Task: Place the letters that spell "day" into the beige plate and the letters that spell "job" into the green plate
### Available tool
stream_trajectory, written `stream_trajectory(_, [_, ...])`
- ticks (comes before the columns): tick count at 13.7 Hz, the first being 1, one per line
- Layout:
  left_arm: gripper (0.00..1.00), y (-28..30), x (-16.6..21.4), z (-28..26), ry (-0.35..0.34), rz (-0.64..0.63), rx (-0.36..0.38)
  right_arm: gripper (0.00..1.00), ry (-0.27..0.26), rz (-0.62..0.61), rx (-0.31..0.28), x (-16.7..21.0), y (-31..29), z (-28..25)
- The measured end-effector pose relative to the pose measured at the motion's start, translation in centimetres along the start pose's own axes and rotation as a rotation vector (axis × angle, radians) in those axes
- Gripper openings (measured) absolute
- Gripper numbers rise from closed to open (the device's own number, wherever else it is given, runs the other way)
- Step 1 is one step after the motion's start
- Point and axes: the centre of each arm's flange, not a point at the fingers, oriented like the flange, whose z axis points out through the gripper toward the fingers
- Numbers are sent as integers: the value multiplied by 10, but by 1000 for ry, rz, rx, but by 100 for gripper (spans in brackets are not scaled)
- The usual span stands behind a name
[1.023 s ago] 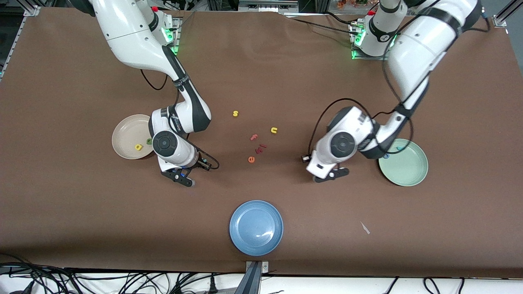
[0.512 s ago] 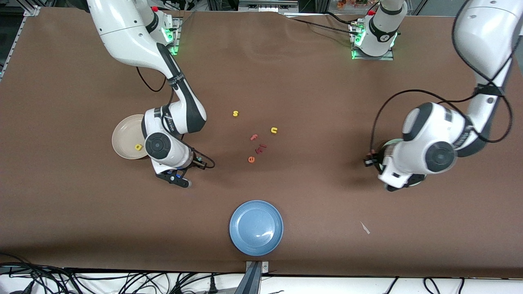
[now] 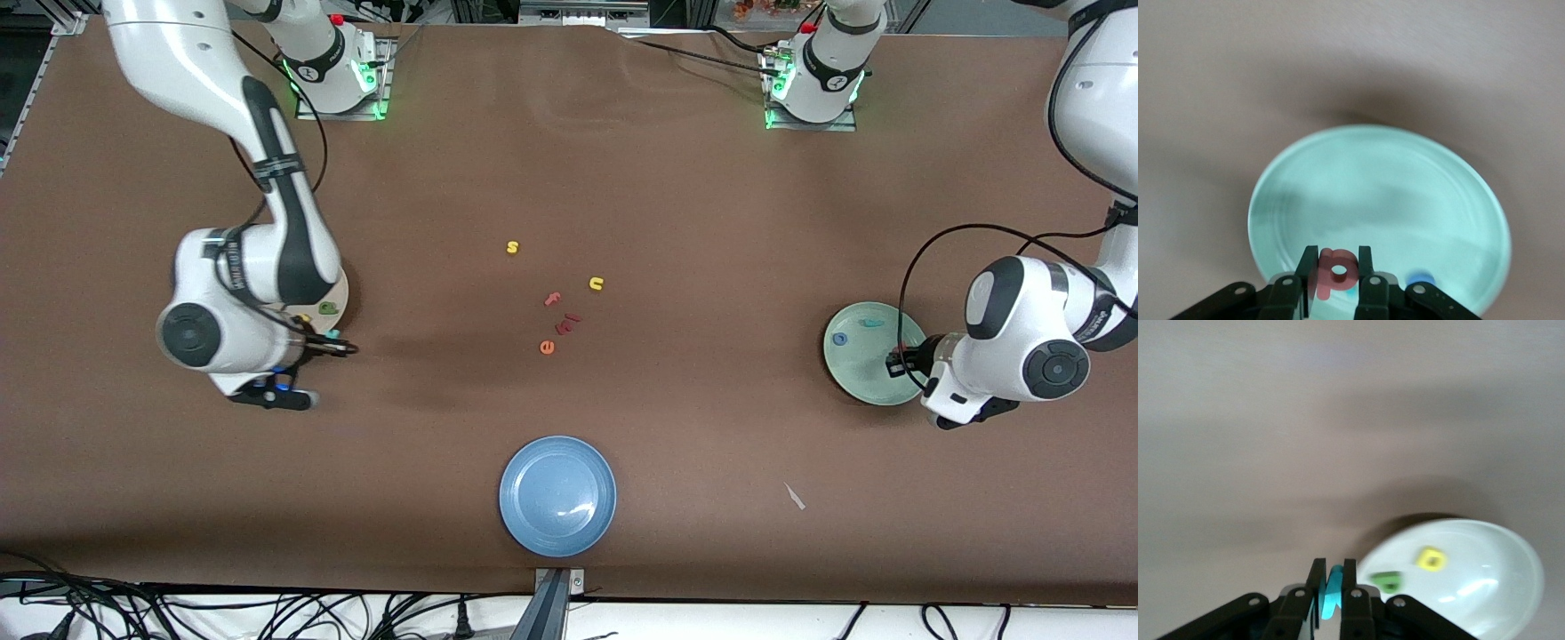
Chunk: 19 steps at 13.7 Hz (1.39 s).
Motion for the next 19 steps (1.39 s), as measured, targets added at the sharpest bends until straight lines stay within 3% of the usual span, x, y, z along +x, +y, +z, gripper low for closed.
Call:
stream_trajectory(2, [26, -2, 6, 19, -8, 0, -13, 14, -52, -17, 1, -1, 44, 24])
stream_trajectory(3, [30, 0, 6, 23, -10, 3, -17, 14, -82, -15, 8, -4, 61, 39])
stream_trajectory(6, [61, 0, 9, 13, 10, -1, -24, 14, -140, -16, 13, -15, 75, 67])
stream_trajectory(10, [100, -12, 11, -44, 75, -25, -17, 49, -148, -31, 13, -19, 66, 66])
stream_trajectory(15, [100, -30, -1, -127, 184, 20, 8, 100, -89, -78, 45, -22, 45, -27])
stream_trajectory(17, [100, -41, -13, -162, 167, 75, 26, 100, -60, -96, 57, -31, 42, -83])
stream_trajectory(19, [100, -51, -29, -203, 117, 100, -15, 100, -72, -115, 51, -46, 43, -138])
